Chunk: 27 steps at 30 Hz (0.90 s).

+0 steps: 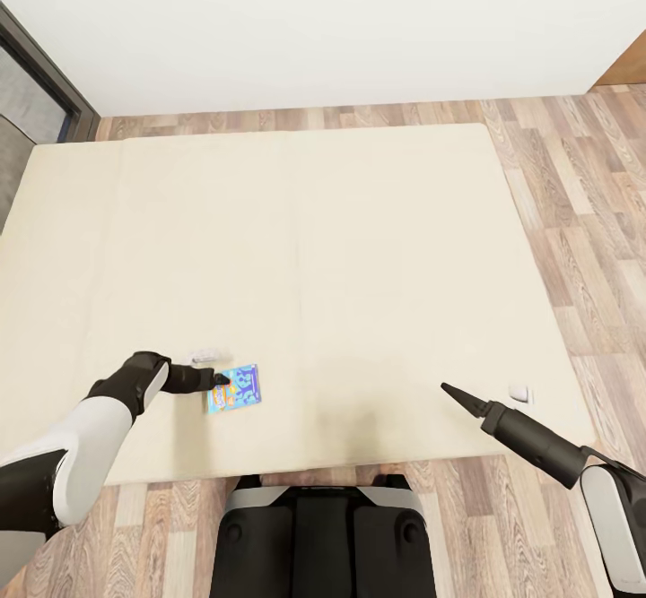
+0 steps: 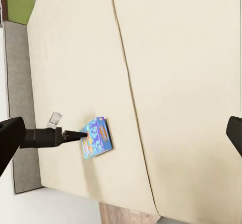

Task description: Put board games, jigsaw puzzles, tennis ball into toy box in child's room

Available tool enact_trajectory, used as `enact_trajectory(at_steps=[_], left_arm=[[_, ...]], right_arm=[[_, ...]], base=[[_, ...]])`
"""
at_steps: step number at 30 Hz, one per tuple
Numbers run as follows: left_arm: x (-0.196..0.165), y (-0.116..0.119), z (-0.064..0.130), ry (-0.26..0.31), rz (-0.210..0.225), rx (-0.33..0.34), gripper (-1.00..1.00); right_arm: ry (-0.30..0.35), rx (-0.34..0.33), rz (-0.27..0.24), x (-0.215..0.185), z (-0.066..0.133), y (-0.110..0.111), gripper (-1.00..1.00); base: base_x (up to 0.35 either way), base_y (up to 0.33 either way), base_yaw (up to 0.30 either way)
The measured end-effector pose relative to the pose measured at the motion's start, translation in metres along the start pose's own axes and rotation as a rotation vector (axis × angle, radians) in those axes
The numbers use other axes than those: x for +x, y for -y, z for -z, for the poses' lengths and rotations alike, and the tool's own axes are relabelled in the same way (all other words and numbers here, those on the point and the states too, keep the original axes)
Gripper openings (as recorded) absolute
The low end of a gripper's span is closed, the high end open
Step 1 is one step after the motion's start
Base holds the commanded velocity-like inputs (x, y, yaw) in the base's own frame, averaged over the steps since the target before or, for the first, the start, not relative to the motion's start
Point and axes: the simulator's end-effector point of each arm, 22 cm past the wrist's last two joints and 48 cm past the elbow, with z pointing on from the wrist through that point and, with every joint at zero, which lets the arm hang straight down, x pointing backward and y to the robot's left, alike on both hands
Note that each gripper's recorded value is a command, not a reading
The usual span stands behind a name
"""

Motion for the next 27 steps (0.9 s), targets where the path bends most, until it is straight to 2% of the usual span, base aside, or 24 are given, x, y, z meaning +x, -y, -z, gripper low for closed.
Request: enact_trajectory(at_steps=[23, 27], left_arm=[[0.008, 0.0, -0.004, 0.009, -0.003, 0.006, 1.0], [0.007, -0.013, 0.0, 0.014, -0.004, -0.013, 1.0]], right_arm=[[0.002, 0.008, -0.001, 0.0, 0.0, 0.002, 1.0], [0.005, 0.002, -0.002, -0.001, 0.0, 0.0, 1.0]], base=[[0.0, -0.01, 0.0], [0.0, -0.15, 0.0]])
